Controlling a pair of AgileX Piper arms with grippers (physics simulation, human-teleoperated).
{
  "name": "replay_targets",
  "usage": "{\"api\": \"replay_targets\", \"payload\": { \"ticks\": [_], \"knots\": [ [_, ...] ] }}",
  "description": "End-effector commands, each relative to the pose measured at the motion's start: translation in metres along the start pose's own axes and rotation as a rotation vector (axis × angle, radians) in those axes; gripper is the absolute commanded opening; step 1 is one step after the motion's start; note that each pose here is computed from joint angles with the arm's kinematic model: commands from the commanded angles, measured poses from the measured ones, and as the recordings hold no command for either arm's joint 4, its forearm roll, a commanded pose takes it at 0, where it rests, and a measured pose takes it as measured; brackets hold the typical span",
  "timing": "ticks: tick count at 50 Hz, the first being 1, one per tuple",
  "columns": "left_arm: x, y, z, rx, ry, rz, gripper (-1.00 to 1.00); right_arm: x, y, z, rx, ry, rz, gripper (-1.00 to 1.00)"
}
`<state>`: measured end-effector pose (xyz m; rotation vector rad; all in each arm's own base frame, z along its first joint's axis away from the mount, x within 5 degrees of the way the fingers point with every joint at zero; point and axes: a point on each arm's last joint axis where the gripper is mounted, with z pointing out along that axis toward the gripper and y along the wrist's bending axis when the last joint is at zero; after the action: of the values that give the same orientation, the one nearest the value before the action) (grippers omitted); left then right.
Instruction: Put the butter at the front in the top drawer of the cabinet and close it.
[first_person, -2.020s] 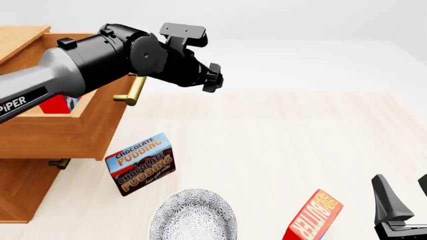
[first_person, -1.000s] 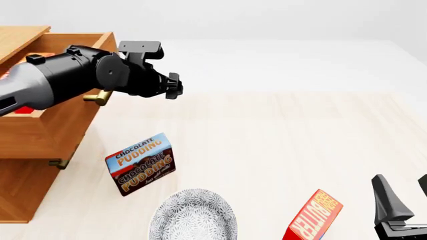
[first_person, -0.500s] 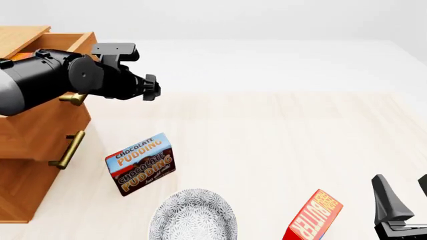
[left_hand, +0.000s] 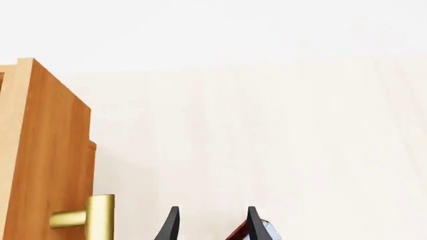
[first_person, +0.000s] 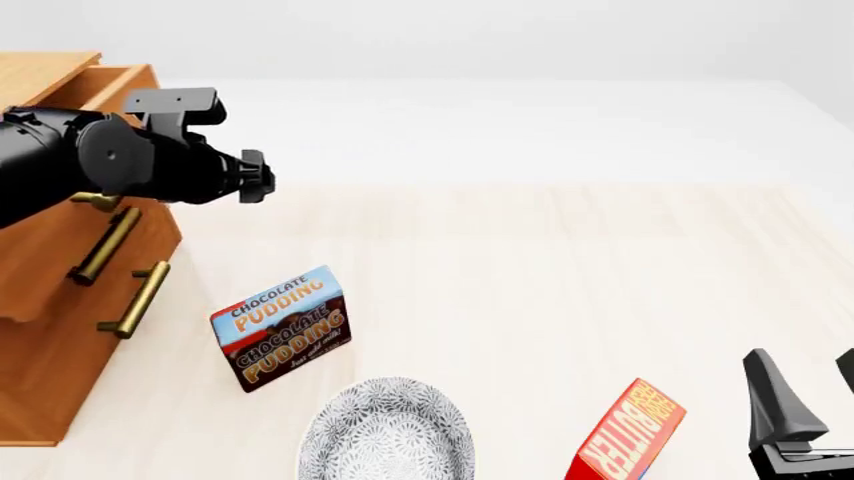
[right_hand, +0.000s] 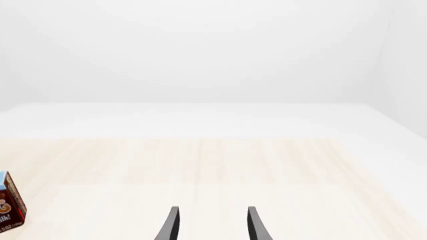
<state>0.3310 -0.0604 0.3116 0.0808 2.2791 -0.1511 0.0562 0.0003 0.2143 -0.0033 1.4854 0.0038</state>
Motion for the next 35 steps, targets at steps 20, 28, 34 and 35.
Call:
{"api": "replay_targets", "payload": {
  "ticks": [20, 28, 34, 35],
  "knots": [
    [0.006, 0.035, -0.010, -0.078, -0.008, -0.059, 1.00, 0.000, 0.000, 0.000, 0.000, -0.001, 0.000, 1.00],
    [0.008, 0.040, -0.009, -0.090, -0.011, -0.078, 1.00, 0.000, 0.000, 0.000, 0.000, 0.000, 0.000, 1.00],
    [0.008, 0.044, -0.014, -0.099, -0.028, -0.098, 1.00, 0.000, 0.000, 0.000, 0.000, 0.000, 0.000, 1.00],
    [0.008, 0.044, -0.014, -0.099, -0.028, -0.098, 1.00, 0.000, 0.000, 0.000, 0.000, 0.000, 0.000, 1.00]
  ]
}}
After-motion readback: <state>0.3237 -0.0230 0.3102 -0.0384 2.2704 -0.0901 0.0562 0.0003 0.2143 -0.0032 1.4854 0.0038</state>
